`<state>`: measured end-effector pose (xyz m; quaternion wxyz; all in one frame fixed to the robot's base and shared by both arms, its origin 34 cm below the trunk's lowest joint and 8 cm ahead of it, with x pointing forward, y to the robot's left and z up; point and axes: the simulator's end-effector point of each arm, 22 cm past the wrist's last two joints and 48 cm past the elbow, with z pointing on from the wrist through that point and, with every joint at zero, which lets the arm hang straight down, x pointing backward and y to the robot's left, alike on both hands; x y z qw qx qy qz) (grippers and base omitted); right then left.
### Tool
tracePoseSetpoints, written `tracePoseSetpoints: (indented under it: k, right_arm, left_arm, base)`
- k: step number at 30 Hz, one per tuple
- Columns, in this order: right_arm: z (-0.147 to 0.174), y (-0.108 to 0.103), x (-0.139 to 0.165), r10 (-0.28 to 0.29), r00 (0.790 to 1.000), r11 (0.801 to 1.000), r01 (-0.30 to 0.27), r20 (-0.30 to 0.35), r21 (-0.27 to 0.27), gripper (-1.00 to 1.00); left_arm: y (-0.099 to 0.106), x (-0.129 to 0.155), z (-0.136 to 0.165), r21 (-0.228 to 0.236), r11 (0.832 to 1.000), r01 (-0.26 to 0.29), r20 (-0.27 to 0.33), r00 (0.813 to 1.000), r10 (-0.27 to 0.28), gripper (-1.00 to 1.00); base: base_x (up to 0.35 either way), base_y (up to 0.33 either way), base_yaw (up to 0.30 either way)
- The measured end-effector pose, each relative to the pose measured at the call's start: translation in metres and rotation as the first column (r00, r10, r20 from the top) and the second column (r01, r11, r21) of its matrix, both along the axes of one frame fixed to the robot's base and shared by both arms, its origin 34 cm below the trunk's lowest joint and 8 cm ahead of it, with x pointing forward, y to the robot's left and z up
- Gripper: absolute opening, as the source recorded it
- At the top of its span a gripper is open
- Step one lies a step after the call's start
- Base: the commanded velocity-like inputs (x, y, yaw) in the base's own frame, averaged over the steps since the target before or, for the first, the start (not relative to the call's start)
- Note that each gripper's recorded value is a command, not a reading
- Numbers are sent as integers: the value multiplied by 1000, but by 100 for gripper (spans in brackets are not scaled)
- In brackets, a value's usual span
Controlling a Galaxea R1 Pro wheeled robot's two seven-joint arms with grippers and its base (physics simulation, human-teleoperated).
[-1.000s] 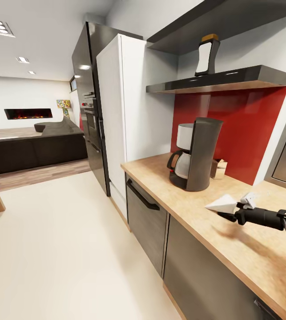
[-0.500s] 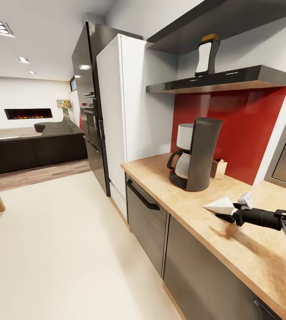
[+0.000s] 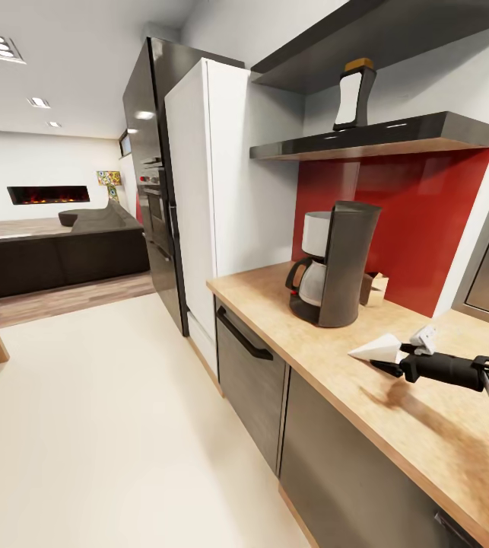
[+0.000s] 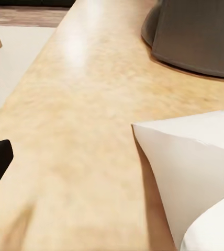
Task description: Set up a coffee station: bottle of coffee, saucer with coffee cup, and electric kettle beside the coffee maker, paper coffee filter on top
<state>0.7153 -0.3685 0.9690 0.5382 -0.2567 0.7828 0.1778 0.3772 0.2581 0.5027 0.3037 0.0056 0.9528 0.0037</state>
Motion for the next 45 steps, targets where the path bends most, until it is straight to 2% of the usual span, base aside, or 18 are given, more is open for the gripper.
tracePoseSetpoints:
  k: [13, 22, 26, 33, 37, 45]
  right_arm:
    - [0, 0, 0, 0, 1000, 1000, 0, 1, 0, 100]
    - [12, -7, 2, -45, 999, 994, 46, -7, 97, 100]
    - [12, -8, 2, -48, 999, 994, 49, -7, 99, 100]
    - [8, -19, 8, -103, 995, 991, 103, -11, 88, 100]
    - [-3, -21, 8, -112, 993, 989, 115, -37, 97, 100]
    - [-7, -22, 8, -115, 992, 988, 120, -47, 100, 100]
  left_arm:
    - [0, 0, 0, 0, 1000, 0, 0, 1000, 0, 100]
    - [-5, 0, 0, -7, 1000, 0, 0, 1000, 0, 100]
    - [-5, 0, 0, -7, 1000, 0, 0, 1000, 0, 100]
    - [-5, 0, 0, -7, 1000, 0, 0, 1000, 0, 100]
    - [-5, 0, 0, -7, 1000, 0, 0, 1000, 0, 100]
    - [-5, 0, 0, -7, 1000, 0, 0, 1000, 0, 100]
  base:
    - [0, 0, 0]
    - [0, 0, 0]
    - [0, 0, 0]
    - [0, 0, 0]
    - [0, 0, 0]
    - [0, 0, 0]
